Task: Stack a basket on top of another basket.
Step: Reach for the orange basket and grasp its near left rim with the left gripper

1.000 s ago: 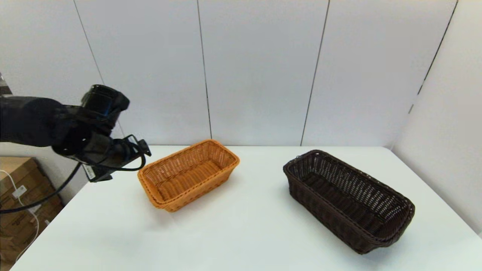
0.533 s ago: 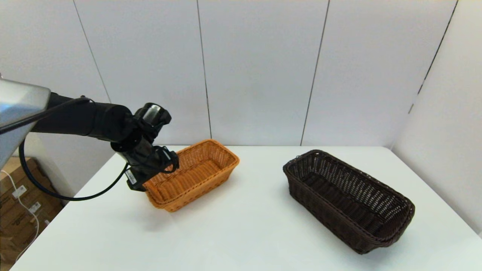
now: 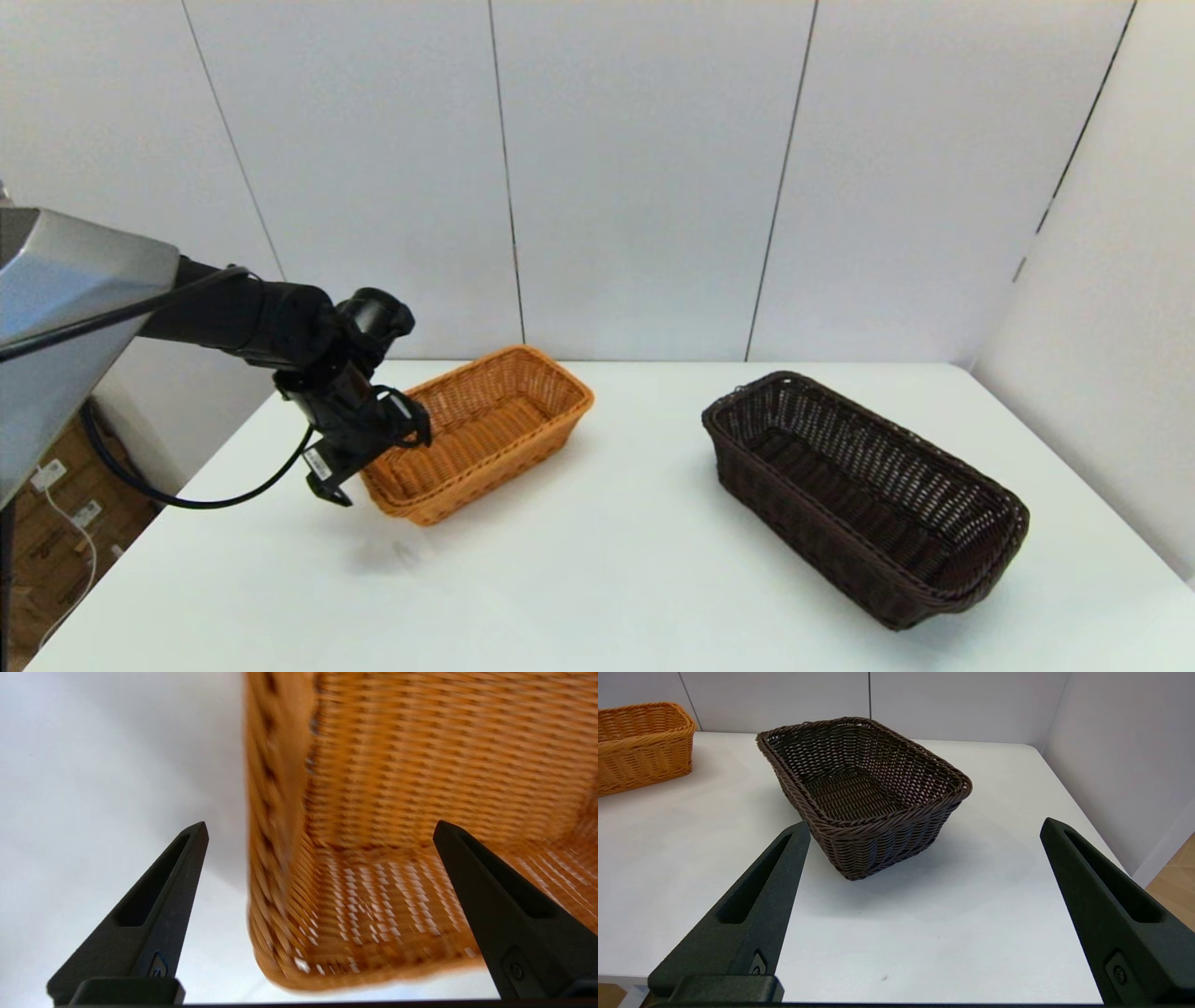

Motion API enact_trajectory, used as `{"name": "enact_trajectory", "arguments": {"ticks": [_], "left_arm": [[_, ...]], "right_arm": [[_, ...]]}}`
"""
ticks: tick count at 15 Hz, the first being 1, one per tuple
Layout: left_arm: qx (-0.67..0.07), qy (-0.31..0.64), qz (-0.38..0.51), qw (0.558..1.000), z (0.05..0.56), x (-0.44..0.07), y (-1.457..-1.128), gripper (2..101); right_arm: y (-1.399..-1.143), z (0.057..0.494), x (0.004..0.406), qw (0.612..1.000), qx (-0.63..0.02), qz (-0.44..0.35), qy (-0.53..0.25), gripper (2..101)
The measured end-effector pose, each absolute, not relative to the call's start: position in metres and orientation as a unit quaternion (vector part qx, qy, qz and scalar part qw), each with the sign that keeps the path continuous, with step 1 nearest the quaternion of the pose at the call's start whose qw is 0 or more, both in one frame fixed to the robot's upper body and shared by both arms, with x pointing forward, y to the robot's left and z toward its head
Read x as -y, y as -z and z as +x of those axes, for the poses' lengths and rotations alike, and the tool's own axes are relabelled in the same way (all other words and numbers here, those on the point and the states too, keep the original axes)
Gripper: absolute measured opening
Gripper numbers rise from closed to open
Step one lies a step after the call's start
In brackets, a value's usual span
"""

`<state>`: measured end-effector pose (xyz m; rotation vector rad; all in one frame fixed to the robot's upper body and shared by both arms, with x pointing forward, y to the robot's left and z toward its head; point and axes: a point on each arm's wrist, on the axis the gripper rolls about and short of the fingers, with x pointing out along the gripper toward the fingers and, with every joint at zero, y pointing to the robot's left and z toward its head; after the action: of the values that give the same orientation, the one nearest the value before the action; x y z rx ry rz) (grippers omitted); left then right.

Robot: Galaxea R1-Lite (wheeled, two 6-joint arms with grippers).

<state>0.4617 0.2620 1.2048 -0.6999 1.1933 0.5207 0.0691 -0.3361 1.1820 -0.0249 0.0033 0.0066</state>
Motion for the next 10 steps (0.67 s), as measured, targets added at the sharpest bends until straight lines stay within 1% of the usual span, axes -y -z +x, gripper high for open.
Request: {"name": "enact_trajectory", "arguments": {"ticks": [9,10], "left_arm": [[-0.58,-0.251,-0.326,0.703,0.477,-0.276,-1.164,97.8],[-0.584,-0.25,-0.327,0.7,0.478,-0.276,-1.161,92.5]], "right_arm": [[-1.182,0.069,0.336,1.0,-0.002,-0.013,-0.003,98.0],[-1.182,0.069,0.336,1.0,-0.002,-0.013,-0.003,98.0]]}}
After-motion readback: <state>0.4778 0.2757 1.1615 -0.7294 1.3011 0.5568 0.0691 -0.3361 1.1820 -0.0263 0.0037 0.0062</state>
